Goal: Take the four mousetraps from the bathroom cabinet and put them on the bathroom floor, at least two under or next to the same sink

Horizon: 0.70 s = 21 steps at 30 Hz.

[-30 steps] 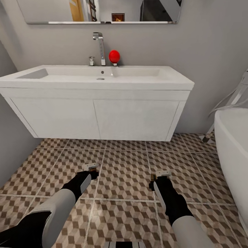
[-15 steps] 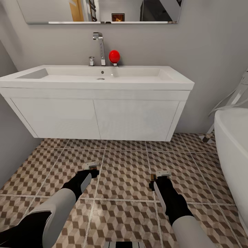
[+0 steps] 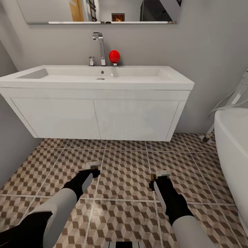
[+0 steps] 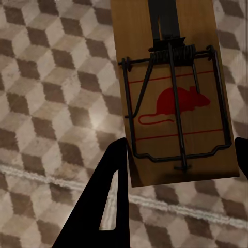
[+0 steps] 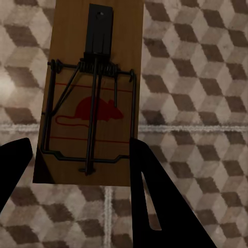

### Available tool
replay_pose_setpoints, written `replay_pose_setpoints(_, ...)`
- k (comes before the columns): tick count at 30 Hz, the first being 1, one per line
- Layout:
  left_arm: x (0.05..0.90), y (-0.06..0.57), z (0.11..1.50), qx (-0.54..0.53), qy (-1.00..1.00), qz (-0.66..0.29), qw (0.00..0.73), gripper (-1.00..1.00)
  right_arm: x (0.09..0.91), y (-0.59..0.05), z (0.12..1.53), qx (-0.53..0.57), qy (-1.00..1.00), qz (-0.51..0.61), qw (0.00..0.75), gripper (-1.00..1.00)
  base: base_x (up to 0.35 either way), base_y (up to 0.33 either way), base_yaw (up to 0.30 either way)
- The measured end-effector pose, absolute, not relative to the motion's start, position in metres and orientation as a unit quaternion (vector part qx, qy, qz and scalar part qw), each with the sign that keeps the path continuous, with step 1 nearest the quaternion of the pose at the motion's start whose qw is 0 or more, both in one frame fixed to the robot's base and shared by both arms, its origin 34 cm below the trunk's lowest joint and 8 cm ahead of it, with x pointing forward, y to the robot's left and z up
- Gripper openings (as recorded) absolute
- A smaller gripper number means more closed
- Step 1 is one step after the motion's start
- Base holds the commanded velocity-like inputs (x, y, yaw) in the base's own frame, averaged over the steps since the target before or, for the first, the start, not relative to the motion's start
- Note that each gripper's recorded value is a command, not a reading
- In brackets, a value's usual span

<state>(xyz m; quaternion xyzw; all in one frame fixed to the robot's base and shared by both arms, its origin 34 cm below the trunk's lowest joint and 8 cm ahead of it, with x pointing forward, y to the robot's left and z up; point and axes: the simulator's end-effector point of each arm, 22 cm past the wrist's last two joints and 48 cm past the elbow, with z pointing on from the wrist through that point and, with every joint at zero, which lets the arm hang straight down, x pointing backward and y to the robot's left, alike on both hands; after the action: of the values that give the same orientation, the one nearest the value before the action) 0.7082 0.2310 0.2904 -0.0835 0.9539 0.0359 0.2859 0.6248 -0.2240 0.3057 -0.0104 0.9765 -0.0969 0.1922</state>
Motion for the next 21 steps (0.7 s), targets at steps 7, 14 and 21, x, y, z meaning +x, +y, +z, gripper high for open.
replay_pose_setpoints(7, 0.706, 0.229, 0.285, -0.081, 0.955, 0.035, 0.282, -1.00, 0.623, -0.224, 0.301, -0.011, 0.977, -0.097, 0.188, -1.00, 0.000, 0.000, 0.000)
replay_pose_setpoints(14, 0.700, 0.228, 0.266, -0.081, 0.959, 0.036, 0.268, -1.00, 0.617, -0.224, 0.285, -0.012, 0.980, -0.096, 0.174, -1.00, 0.000, 0.000, 0.000)
replay_pose_setpoints(21, 0.693, 0.228, 0.248, -0.080, 0.963, 0.037, 0.254, -1.00, 0.611, -0.224, 0.269, -0.014, 0.982, -0.096, 0.160, -1.00, 0.000, 0.000, 0.000)
